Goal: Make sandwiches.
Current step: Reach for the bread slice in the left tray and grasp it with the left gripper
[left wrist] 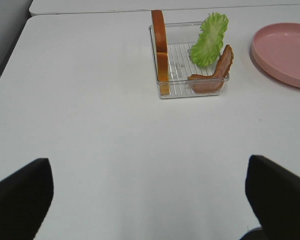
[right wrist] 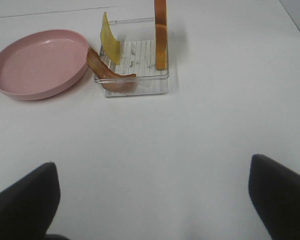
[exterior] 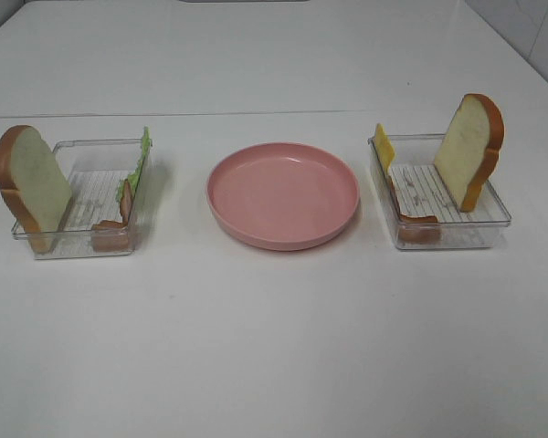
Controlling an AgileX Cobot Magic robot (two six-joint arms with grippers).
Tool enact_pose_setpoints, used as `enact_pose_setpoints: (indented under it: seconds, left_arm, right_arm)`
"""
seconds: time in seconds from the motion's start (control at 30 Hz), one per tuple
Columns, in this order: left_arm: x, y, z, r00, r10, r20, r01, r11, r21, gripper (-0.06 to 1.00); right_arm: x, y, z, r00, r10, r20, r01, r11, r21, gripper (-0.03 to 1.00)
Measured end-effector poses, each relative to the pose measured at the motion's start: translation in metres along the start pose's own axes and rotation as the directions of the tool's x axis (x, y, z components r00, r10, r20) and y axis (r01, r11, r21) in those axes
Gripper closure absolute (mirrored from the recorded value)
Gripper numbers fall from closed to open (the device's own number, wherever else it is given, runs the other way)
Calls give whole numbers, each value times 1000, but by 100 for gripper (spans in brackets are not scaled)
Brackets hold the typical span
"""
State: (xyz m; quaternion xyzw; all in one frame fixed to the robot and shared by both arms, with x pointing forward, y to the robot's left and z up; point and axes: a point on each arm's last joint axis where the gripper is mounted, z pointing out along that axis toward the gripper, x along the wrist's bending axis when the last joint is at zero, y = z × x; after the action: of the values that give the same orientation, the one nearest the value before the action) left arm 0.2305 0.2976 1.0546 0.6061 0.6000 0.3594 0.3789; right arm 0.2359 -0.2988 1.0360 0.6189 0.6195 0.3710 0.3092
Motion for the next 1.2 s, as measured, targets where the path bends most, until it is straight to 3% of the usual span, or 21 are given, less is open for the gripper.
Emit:
enact_pose_setpoints:
  seconds: [0.33,0.43,0.47,0.5,0.57,0.6,0.63,0.7,0.73,0.77,0.8,0.87,0.9,0.97,1.0,1.07,1.17,1.2]
  left_arm:
    - [0,0,0,1000,0,0,0,1000,4,-4]
    - [1,6,5,1000,2,-6,-2,997,74,-4]
    - [1,18,11,1000,2,-9,-1,987,163,-4]
    - [1,18,11,1000,2,-9,-1,987,163,-4]
    - [2,44,25,1000,2,-12,2,952,307,-4]
    - [2,44,25,1000,2,-12,2,952,307,-4]
    - [3,66,41,1000,-1,-12,6,912,411,-4]
    - [3,76,50,1000,-2,-12,7,896,444,-4]
    - [4,100,75,1000,-2,-13,8,856,518,-4]
    - [5,109,86,1000,2,-17,8,839,544,-4]
    - [5,109,86,1000,2,-17,8,839,544,-4]
    - [10,147,147,999,17,-27,4,770,639,-5]
    - [10,147,147,999,17,-27,4,770,639,-5]
    - [12,172,192,999,25,-31,2,743,669,-5]
    - [12,172,192,999,25,-31,2,743,669,-5]
    - [13,199,231,999,28,-31,-1,750,662,-5]
    - [13,205,245,999,30,-29,-3,751,660,-5]
    - [12,212,272,999,36,-22,-12,744,668,-5]
  right_arm:
    - [0,0,0,1000,0,0,0,1000,0,1]
    - [0,0,0,1000,0,0,0,1000,0,1]
    - [0,0,0,1000,0,0,0,1000,0,1]
    - [0,0,0,1000,0,0,0,1000,0,1]
    - [0,0,0,1000,0,0,0,1000,0,1]
    - [0,0,0,1000,0,0,0,1000,0,1]
    - [0,0,0,1000,0,0,0,1000,0,1]
    - [0,0,0,1000,0,0,0,1000,0,1]
    - [0,0,0,1000,0,0,0,1000,0,1]
    - [0,0,0,1000,0,0,0,1000,0,1]
    - [0,0,0,1000,0,0,0,1000,0,1]
    - [0,0,0,1000,0,0,0,1000,0,1]
    - [0,0,0,1000,0,0,0,1000,0,1]
    - [0,0,0,1000,0,0,0,1000,0,1]
    - [0,0,0,1000,0,0,0,1000,0,1]
    - [0,0,0,1000,0,0,0,1000,0,1]
    - [0,0,0,1000,0,0,0,1000,0,1]
    - [0,0,0,1000,0,0,0,1000,0,1]
